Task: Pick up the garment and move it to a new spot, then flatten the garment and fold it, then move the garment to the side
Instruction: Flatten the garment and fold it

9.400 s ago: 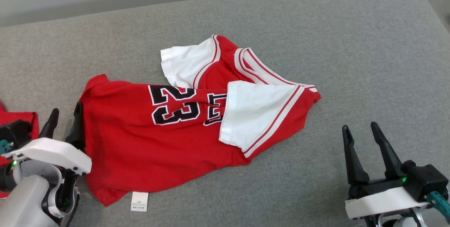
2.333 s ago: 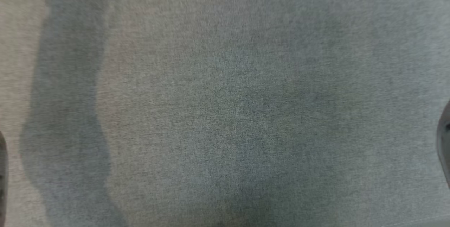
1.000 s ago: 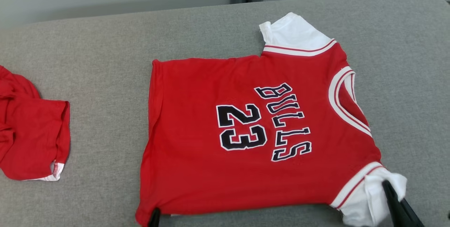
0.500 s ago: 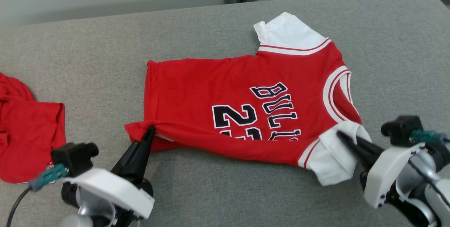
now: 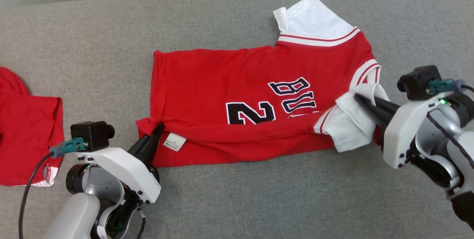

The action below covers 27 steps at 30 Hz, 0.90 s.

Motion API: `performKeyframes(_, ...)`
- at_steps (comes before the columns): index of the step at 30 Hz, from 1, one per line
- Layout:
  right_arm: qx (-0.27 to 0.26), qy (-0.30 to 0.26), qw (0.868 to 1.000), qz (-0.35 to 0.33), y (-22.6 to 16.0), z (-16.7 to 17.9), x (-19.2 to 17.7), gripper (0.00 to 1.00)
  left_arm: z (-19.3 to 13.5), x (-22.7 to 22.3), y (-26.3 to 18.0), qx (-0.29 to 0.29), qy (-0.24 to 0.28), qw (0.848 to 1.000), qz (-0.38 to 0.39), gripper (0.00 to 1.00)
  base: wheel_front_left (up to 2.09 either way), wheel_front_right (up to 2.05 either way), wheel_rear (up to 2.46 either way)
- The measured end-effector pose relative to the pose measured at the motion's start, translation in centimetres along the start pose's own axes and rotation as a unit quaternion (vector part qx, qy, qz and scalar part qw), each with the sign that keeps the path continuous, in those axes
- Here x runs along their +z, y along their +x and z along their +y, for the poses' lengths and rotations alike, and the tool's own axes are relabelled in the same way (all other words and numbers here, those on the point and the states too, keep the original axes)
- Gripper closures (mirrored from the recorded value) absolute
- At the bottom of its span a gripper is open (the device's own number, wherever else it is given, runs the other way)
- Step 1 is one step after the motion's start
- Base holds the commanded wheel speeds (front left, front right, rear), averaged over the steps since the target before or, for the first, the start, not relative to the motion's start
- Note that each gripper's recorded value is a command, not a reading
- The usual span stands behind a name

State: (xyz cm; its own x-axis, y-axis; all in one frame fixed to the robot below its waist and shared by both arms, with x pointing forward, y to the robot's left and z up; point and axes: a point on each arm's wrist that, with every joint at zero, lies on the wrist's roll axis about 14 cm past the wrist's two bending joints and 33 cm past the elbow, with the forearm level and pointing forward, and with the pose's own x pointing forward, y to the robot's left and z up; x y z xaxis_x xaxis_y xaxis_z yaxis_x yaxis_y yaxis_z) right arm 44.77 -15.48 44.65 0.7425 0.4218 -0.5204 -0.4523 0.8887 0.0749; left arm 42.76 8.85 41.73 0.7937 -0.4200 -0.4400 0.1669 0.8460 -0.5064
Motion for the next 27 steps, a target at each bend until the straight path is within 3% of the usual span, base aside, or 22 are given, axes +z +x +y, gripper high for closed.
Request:
performKeyframes(12,0.014,-0.002,1.000,0.015,2.5,0.2,-0.4,1.00,2.0,-1.3,0.1,0.027,0.002,1.000,0.015,1.00,0.00,0.00,0.00)
performKeyframes(13,0.016,0.000,1.000,0.011,2.6,0.2,-0.2,0.86,2.0,-1.4,0.1,0.028,0.001,0.999,0.014,1.00,0.00,0.00,0.00)
performKeyframes(14,0.016,0.000,1.000,0.011,2.6,0.2,-0.2,0.45,2.0,-1.4,0.1,0.028,0.001,0.999,0.014,1.00,0.00,0.00,0.00)
performKeyframes(15,0.017,0.000,1.000,0.010,2.6,0.3,-0.1,0.00,2.0,-1.6,0.1,0.029,-0.002,0.999,0.016,0.66,0.00,0.00,0.00)
performKeyframes(16,0.017,0.000,1.000,0.004,2.6,0.3,0.1,0.00,1.9,-1.8,0.1,0.028,-0.004,0.999,0.018,0.05,0.00,0.00,0.00)
performKeyframes(17,0.015,0.001,1.000,-0.001,2.5,0.2,0.3,0.00,1.7,-1.9,0.1,0.026,-0.004,0.999,0.020,0.00,0.00,0.00,0.00)
performKeyframes(23,0.014,0.011,0.999,-0.051,0.4,-0.2,2.1,0.00,1.6,-2.6,-1.3,0.025,-0.007,1.000,0.012,0.00,0.00,0.00,0.00)
performKeyframes(27,-0.007,0.032,0.998,-0.060,-2.2,-2.4,1.4,0.00,2.6,-2.4,-2.8,0.042,-0.029,0.999,-0.009,0.00,0.00,0.00,0.00)
